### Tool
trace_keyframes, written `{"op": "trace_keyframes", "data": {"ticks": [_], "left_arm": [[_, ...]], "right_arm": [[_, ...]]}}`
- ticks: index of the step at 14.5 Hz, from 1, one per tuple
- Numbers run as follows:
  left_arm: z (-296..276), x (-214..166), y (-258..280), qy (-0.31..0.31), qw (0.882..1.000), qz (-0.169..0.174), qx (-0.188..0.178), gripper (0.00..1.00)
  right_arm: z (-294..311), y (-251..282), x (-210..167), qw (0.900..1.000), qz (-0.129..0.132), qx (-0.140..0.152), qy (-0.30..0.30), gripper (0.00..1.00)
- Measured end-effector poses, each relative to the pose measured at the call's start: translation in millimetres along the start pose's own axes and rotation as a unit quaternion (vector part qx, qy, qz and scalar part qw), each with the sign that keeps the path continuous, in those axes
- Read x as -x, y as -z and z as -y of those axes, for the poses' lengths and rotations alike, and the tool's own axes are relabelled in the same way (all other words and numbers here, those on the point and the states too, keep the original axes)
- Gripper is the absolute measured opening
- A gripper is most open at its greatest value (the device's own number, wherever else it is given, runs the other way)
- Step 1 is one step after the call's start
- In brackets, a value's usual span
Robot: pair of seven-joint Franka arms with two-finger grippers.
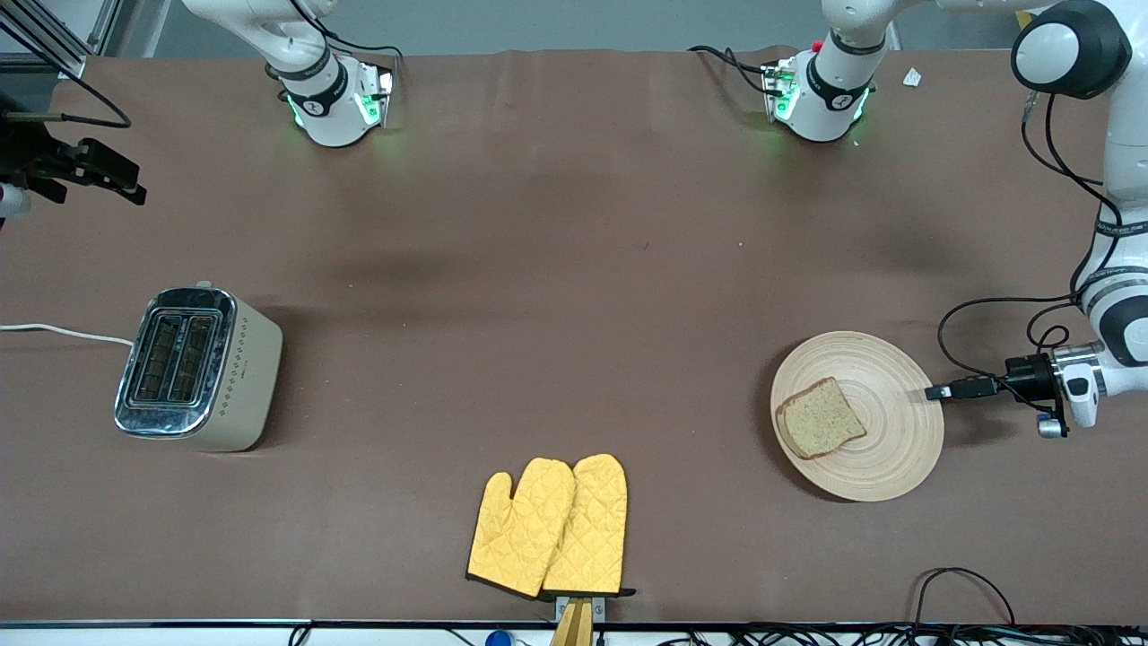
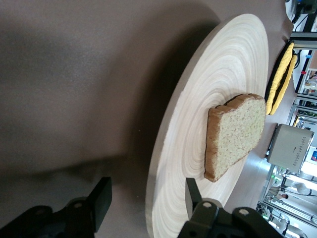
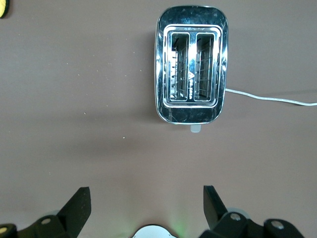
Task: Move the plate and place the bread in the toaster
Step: 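Grip the plate rim with the left gripper while the right gripper nears the toaster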
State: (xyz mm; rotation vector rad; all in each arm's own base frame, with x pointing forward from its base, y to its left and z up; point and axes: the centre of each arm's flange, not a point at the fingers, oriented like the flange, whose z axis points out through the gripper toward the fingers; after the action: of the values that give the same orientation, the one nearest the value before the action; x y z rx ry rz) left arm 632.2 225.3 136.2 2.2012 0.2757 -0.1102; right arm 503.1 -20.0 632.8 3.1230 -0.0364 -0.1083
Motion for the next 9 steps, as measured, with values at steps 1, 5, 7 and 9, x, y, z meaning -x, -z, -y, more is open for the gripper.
{"op": "trace_keyframes", "data": {"ticks": [1,5,7,9], "left_arm": [[3,0,-3,0.003,1.0,0.0,0.004,0.63],[4,-1,-7,0.007,1.0,-0.003,0.014,0.49],[5,-1,-11,0.009,1.0,-0.002,0.018,0.45],[6,-1,-13,0.01,1.0,-0.002,0.022,0.41]], "right_arm": [[3,1,-3,1.0,-0.009,-0.006,0.002,1.0],[29,-22,-34,0.998,-0.035,-0.053,0.015,1.0],[42,-42,-56,0.996,-0.041,-0.082,0.007,1.0],[61,-53,-66,0.995,-0.039,-0.09,-0.018,1.0]]}}
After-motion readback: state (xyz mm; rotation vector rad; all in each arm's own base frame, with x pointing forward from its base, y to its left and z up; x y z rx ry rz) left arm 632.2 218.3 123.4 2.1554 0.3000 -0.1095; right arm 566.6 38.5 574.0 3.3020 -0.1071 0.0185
